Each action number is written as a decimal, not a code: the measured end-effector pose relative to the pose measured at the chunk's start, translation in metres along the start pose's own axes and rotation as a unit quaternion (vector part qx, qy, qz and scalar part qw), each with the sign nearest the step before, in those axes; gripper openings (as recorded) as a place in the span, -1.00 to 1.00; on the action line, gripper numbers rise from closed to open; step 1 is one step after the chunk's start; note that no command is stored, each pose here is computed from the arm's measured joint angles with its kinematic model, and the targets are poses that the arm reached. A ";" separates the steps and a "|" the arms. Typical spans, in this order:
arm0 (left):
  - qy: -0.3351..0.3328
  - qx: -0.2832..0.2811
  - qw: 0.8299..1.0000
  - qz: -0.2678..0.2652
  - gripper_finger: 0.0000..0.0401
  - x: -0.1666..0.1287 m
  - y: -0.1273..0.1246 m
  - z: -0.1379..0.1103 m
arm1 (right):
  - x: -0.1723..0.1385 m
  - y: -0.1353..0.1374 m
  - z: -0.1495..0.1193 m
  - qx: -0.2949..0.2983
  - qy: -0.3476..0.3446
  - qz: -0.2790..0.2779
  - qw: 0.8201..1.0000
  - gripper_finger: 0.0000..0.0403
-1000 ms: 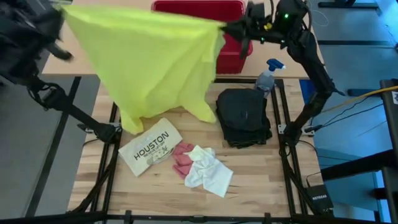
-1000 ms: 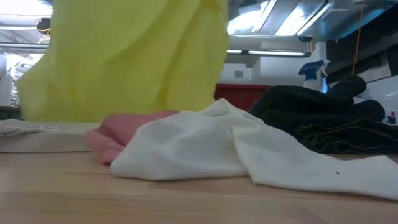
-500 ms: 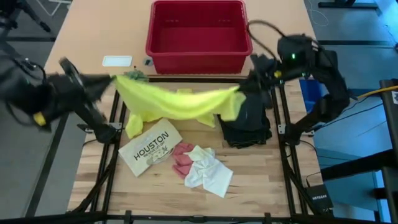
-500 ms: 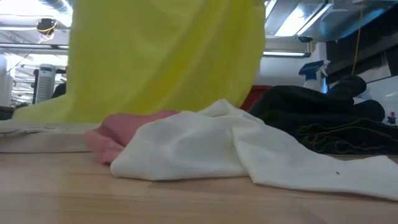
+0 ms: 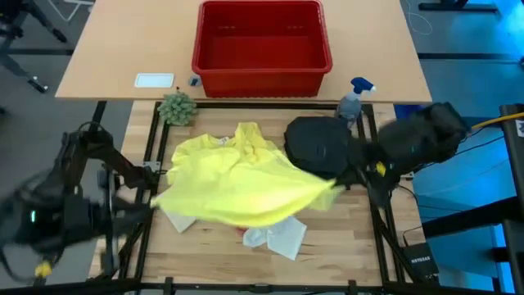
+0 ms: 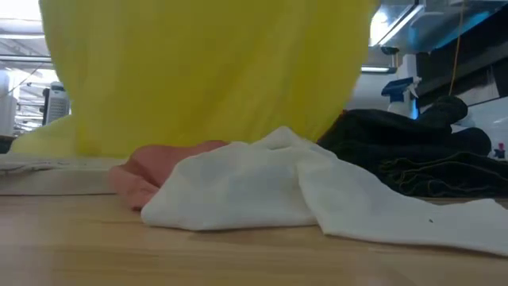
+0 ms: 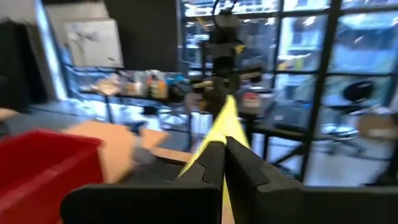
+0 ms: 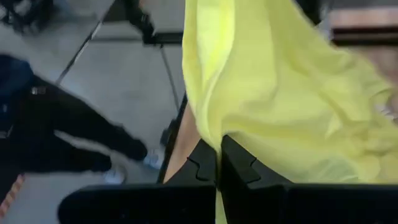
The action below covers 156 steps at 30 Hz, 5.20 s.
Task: Fold laundry
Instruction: Fold the yellow shirt
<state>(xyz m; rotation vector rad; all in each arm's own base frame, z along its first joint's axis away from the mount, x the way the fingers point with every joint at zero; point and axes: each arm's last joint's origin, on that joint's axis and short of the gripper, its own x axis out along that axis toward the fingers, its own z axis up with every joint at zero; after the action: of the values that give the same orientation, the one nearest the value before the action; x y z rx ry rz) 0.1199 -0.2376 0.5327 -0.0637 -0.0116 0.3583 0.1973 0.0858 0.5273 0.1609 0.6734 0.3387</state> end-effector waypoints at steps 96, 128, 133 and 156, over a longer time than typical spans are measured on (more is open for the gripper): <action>0.192 -0.278 0.940 0.039 -1.00 0.037 -0.020 -0.249 | 0.179 -0.019 -0.131 0.123 0.061 -0.173 0.975 -1.00; 0.310 -0.031 0.826 0.470 -1.00 0.154 0.170 -0.241 | 0.136 -0.252 -0.099 0.120 0.025 -0.250 0.961 -1.00; 0.342 -0.061 0.797 0.494 -1.00 0.149 0.192 -0.239 | 0.144 -0.273 -0.105 0.112 0.038 -0.231 0.966 -1.00; 0.420 -0.110 0.672 0.600 -1.00 0.123 0.243 -0.285 | 0.164 -0.355 -0.141 0.152 0.054 -0.194 0.968 -0.95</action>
<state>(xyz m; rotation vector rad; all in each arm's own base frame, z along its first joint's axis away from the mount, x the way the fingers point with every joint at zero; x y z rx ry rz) 0.1561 0.0158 0.2328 -0.4910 0.9673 1.6452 0.3180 -0.1815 0.2331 0.2980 0.8454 -0.1356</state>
